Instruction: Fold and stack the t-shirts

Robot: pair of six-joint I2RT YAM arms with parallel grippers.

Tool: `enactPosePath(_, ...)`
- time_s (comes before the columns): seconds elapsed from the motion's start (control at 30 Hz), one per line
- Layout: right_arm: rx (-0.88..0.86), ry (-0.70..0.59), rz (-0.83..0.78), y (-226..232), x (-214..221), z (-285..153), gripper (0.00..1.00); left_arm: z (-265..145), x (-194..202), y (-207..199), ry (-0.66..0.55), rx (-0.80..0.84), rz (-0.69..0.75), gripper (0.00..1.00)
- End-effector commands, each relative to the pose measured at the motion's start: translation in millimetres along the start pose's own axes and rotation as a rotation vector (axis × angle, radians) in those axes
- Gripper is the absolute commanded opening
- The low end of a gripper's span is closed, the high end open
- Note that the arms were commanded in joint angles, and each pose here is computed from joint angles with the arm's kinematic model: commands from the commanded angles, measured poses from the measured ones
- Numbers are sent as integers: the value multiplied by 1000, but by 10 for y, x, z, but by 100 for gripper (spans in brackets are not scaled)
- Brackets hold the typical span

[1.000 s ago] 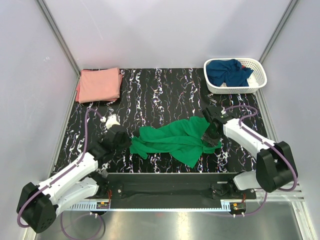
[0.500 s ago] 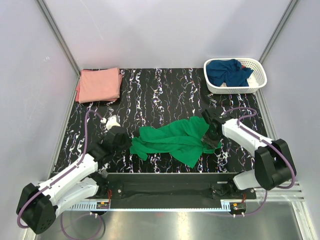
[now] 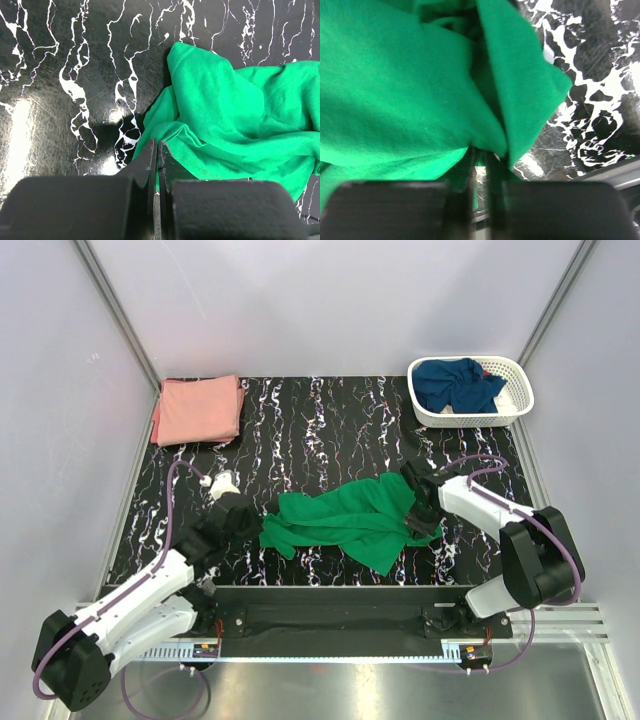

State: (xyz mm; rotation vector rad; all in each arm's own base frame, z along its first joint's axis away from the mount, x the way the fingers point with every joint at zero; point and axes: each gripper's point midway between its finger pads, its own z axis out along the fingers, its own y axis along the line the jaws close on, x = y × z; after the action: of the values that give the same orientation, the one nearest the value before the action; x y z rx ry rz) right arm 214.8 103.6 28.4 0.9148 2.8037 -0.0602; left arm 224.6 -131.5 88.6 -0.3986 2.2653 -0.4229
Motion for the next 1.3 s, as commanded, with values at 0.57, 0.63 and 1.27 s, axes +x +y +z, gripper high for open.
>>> enactPosePath(0.57,-109,-780,-5,-33,-2078,-2279,0,-691,-2155,-322,-319,8,-111,0)
enactPosePath(0.63,-87,-884,88,-211,-2313,-2741,0,-925,-2433,-427,-368,28,-94,0)
enactPosePath(1.27,-481,-795,101,-126,-1692,-2775,0,-714,-902,31,-113,154,-184,0)
